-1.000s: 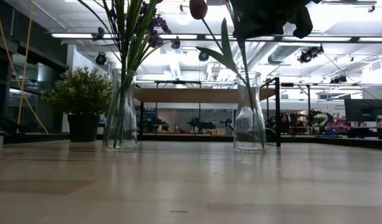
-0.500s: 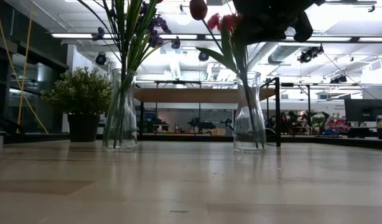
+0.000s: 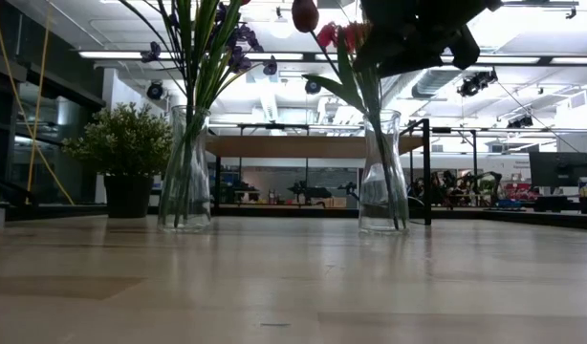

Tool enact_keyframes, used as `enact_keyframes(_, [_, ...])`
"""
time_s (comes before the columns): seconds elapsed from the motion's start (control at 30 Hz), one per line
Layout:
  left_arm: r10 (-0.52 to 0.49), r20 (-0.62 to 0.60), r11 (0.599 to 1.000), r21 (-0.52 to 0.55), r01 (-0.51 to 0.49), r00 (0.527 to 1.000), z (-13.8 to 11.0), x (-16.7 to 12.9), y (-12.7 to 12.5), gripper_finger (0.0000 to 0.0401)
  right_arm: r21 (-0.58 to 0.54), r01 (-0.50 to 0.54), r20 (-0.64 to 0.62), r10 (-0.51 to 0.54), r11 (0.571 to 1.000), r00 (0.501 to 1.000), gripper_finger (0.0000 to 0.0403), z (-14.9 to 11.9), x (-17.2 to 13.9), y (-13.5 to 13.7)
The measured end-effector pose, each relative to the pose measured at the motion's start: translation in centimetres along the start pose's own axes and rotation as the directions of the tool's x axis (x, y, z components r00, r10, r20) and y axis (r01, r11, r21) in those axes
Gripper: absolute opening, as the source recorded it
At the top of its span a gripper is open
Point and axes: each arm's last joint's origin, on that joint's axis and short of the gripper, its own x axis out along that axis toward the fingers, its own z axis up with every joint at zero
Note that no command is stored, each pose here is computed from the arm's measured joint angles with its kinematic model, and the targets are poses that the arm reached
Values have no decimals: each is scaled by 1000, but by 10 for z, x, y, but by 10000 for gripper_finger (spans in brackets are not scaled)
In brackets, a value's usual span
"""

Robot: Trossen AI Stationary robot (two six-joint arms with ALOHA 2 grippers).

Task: Pick and place flowers into a vace then onto a shelf
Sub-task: Put the top orange flowers into the right transparent vase

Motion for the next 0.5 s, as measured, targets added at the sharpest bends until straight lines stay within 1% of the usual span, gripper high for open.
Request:
enact_keyframes(0.27, [0,0,1000,1,0,1000,0,0,0,207,-5,-10,-15,10,1000,1000,192,0,-1,-1])
enact_keyframes(0.5, [1,0,1000,3,-1,1000,0,0,0,207,-9,-41,-52,40,999,998,209,8,-6,-8])
